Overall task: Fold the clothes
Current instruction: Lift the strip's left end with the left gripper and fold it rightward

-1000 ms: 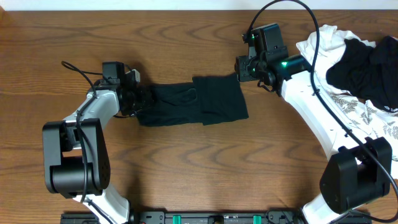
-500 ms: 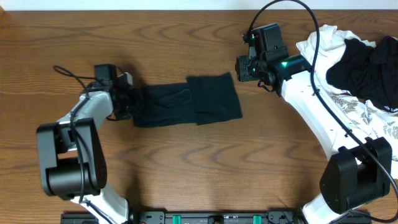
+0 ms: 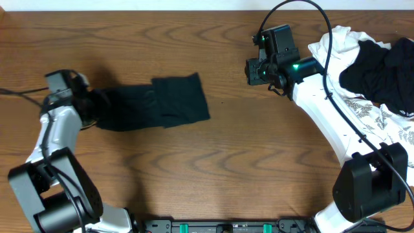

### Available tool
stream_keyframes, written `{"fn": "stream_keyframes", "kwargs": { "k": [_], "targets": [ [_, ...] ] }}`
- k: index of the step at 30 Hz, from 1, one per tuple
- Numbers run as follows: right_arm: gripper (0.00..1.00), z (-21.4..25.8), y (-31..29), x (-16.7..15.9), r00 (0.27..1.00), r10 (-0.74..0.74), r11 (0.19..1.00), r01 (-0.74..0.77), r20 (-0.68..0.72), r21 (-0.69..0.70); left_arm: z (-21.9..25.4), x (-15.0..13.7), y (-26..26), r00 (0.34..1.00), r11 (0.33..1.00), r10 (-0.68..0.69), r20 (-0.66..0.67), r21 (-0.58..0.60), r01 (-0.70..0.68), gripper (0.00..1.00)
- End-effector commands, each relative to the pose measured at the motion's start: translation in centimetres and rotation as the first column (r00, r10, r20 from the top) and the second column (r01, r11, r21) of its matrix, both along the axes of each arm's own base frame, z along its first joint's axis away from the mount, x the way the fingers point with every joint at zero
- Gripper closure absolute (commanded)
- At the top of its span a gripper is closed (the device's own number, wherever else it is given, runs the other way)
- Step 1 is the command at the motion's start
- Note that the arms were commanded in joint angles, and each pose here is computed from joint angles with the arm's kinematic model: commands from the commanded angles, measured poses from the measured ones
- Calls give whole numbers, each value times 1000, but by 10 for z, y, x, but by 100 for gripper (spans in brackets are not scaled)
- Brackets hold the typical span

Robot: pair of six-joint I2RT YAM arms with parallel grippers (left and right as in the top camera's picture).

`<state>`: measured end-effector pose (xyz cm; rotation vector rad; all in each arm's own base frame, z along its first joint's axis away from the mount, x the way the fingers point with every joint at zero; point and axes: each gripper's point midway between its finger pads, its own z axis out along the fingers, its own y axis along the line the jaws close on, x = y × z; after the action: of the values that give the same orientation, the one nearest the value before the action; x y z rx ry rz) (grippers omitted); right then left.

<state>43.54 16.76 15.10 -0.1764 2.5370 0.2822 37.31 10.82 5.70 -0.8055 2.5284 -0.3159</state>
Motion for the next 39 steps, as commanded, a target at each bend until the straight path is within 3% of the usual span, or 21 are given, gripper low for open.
{"fn": "stream_keyframes", "kwargs": {
  "k": [1,8,20,30,39],
  "targets": [
    [50,-2,-4,1,1000,-15,1000,15,-4,-11,21,0,30,995,996,89,39,28,-90,94],
    [50,-3,-4,0,1000,-15,1000,15,-8,-13,35,4,24,996,997,78,30,10,-78,94],
    [50,-6,-6,-4,999,-15,1000,15,-28,-21,48,26,-51,999,999,-39,22,-36,40,94],
    [51,-8,-19,-4,996,-86,995,84,-35,-53,62,46,-129,970,973,-230,78,27,229,94],
    [50,-9,-21,-4,995,-90,995,87,-38,-53,72,52,-187,941,946,-319,114,96,309,94]
  ]
}}
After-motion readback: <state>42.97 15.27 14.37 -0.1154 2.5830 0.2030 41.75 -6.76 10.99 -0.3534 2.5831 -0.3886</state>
